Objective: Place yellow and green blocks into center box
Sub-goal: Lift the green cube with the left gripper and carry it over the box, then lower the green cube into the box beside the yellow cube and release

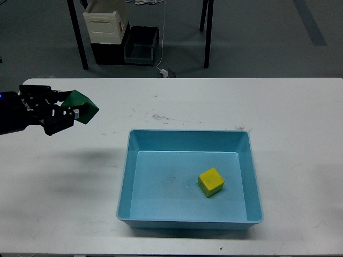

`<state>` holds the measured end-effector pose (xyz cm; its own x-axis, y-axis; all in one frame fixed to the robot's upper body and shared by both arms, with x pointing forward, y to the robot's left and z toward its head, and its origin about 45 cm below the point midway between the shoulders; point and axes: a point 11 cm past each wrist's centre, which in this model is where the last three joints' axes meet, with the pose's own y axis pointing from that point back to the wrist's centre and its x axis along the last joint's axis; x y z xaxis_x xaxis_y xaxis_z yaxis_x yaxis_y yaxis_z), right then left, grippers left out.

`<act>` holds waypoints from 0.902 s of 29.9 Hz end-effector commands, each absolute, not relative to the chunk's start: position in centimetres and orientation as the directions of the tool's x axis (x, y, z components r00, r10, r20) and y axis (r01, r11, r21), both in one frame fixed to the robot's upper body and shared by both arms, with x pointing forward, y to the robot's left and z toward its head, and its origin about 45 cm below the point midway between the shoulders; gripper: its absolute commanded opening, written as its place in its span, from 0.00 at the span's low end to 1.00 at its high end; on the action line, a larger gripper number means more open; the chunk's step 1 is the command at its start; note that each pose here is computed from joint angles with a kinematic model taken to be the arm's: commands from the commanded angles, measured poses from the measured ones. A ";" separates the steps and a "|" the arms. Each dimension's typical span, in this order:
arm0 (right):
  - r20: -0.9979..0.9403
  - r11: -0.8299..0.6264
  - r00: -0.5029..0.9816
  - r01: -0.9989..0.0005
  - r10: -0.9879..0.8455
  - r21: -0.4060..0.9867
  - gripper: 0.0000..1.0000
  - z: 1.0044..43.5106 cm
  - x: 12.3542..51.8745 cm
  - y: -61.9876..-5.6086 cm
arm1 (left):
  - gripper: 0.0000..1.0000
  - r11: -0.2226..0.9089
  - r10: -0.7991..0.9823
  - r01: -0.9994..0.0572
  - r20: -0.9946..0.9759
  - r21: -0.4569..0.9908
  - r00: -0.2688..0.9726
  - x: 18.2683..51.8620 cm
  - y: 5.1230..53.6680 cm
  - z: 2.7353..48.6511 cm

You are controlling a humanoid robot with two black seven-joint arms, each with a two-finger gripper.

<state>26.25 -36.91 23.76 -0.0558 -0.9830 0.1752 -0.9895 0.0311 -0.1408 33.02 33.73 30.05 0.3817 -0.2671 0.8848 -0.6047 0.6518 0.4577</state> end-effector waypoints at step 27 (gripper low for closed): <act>0.140 0.042 -0.060 -0.990 -0.988 -0.133 1.00 23.1 26.0 -36.3 | 0.28 0.525 -0.829 -0.078 0.530 0.847 0.180 33.6 12.5 22.0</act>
<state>26.03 -36.30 23.05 -0.0605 -0.9880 0.1421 -0.9904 0.0417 -0.1314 33.11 12.26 23.21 0.1878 -0.8041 0.5641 -0.0686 0.5622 0.8242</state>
